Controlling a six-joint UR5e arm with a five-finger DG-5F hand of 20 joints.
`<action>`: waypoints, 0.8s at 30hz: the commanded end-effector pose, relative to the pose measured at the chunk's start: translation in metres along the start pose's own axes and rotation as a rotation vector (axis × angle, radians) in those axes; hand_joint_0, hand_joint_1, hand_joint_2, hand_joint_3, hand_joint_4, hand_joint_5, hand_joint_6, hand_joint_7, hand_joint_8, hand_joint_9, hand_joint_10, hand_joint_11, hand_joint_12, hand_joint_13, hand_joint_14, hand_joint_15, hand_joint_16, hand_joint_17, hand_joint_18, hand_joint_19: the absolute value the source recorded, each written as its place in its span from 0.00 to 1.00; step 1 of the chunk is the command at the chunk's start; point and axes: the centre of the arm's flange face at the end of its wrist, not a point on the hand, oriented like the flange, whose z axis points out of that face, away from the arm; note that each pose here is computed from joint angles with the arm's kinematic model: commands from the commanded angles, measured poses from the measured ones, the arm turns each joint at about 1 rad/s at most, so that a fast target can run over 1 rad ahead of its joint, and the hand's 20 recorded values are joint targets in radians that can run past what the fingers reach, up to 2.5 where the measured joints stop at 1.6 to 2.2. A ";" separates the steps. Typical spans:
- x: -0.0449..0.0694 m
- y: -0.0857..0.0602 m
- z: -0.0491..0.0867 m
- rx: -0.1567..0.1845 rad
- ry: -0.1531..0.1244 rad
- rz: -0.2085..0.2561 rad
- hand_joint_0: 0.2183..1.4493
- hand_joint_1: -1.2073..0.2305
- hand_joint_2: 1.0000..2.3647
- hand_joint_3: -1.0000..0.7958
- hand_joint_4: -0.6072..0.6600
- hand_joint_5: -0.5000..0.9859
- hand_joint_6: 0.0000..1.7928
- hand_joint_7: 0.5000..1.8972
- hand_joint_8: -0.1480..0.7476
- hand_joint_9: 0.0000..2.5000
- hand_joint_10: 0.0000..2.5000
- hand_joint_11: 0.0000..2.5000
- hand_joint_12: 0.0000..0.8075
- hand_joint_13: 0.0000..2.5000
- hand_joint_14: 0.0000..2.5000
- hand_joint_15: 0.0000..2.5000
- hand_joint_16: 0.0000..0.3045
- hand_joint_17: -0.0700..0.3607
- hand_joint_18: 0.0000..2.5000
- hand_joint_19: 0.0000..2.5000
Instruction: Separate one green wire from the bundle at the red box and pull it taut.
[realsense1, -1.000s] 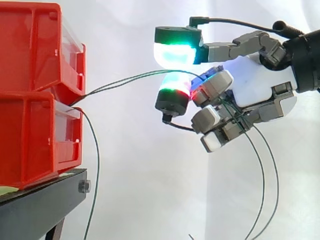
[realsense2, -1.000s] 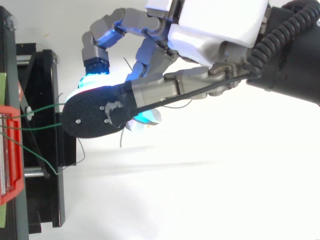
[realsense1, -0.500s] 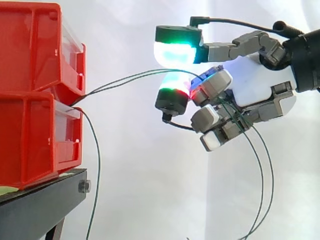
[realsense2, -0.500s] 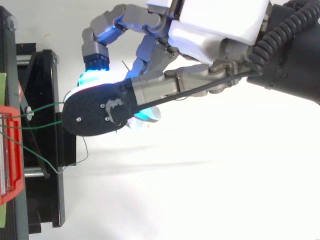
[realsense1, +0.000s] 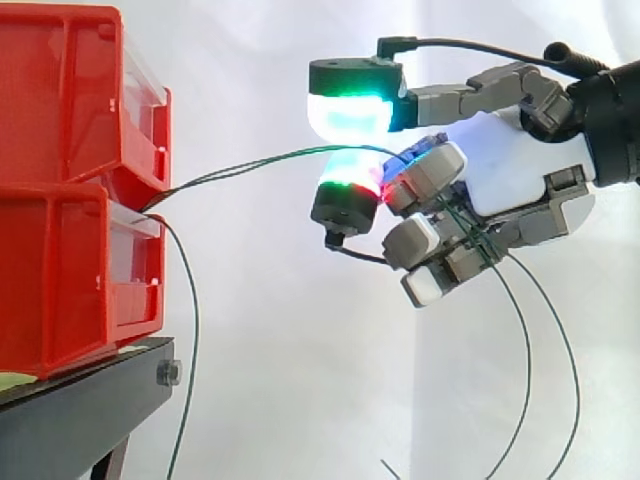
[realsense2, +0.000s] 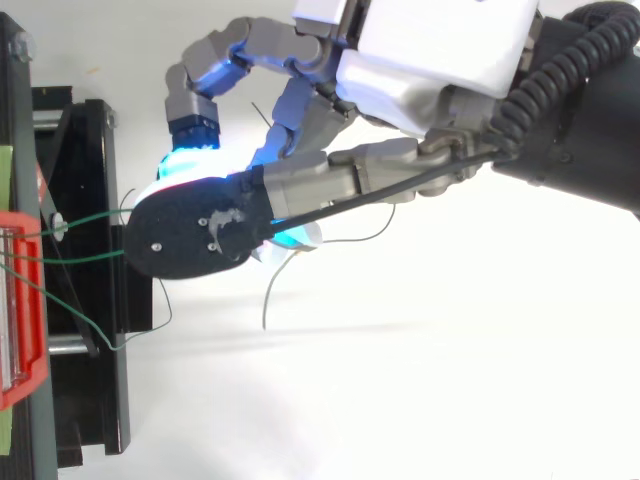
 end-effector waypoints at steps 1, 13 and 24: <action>0.001 -0.002 0.000 0.003 0.003 -0.001 0.29 0.35 0.01 0.33 0.60 0.22 0.49 0.52 0.49 0.55 0.01 0.63 0.50 0.44 0.01 0.40 0.20 0.47 0.33 0.28; 0.001 -0.003 -0.001 0.004 0.003 -0.002 0.28 0.33 0.00 0.28 0.61 0.22 0.49 0.54 0.49 0.54 0.01 0.63 0.50 0.44 0.01 0.40 0.20 0.48 0.33 0.28; 0.001 -0.011 -0.001 0.021 0.002 -0.007 0.33 0.28 0.01 0.43 0.54 0.22 0.50 0.60 0.49 0.53 0.01 0.62 0.49 0.43 0.01 0.39 0.19 0.46 0.33 0.28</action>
